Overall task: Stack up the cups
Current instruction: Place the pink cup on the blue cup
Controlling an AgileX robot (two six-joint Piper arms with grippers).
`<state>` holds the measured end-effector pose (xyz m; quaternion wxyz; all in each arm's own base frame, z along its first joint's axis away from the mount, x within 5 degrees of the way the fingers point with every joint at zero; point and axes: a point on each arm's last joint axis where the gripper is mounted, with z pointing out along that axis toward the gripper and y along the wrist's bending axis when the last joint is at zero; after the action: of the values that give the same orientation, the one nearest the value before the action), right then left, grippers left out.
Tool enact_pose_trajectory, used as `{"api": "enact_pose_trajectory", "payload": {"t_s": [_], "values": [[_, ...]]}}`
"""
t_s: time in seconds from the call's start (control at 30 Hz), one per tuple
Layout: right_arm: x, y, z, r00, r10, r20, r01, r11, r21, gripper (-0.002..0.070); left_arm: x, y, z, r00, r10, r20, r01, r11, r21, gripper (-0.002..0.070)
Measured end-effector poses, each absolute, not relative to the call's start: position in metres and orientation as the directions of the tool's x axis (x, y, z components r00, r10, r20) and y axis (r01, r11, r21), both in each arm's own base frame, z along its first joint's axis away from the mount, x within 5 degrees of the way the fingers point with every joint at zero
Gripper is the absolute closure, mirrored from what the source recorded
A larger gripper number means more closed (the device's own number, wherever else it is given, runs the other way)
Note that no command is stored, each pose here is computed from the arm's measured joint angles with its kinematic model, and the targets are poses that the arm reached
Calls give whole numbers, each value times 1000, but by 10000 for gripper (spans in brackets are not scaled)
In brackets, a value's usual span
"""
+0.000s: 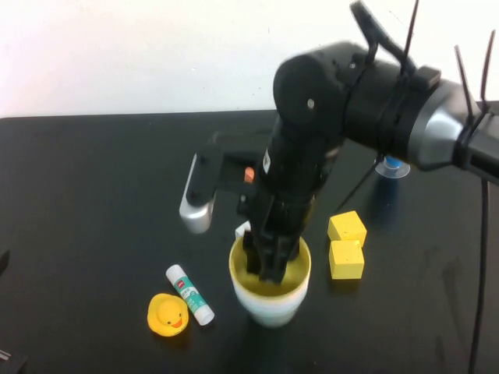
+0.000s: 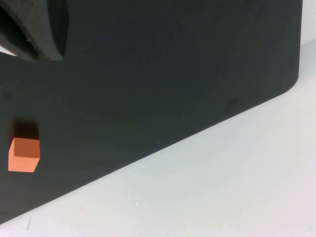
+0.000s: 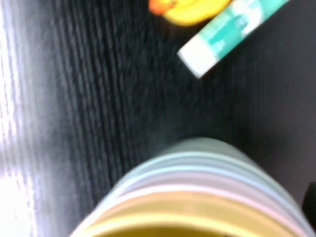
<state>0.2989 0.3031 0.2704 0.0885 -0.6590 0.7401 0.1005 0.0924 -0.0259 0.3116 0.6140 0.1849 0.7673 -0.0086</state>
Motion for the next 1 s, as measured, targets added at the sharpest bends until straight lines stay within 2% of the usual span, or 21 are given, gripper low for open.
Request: {"api": "enact_pose_trajectory", "payload": {"t_s": [0.2,0.33,0.5,0.7,1.0], "values": [[315,298,300,-53,-970,-237,-980,96,-173,430,92,-26,312,-178,273,-945,294,931,214,673],[325,290,307,-49,-980,-193,-962,99,-256,431,92,-26,312,-178,273,-945,294,931,214,673],[336,283,300,-94,-972,-217,-968,141,-209,432,92,-26,312,-178,273,-945,294,931,214,673],[346,280,288,-176,-934,-309,-977,205,-63,432,92,-26,312,-178,272,-946,294,932,212,673],[348,278,288,-186,-931,-315,-975,214,-56,425,92,-26,312,-182,258,-949,292,936,199,673]]}}
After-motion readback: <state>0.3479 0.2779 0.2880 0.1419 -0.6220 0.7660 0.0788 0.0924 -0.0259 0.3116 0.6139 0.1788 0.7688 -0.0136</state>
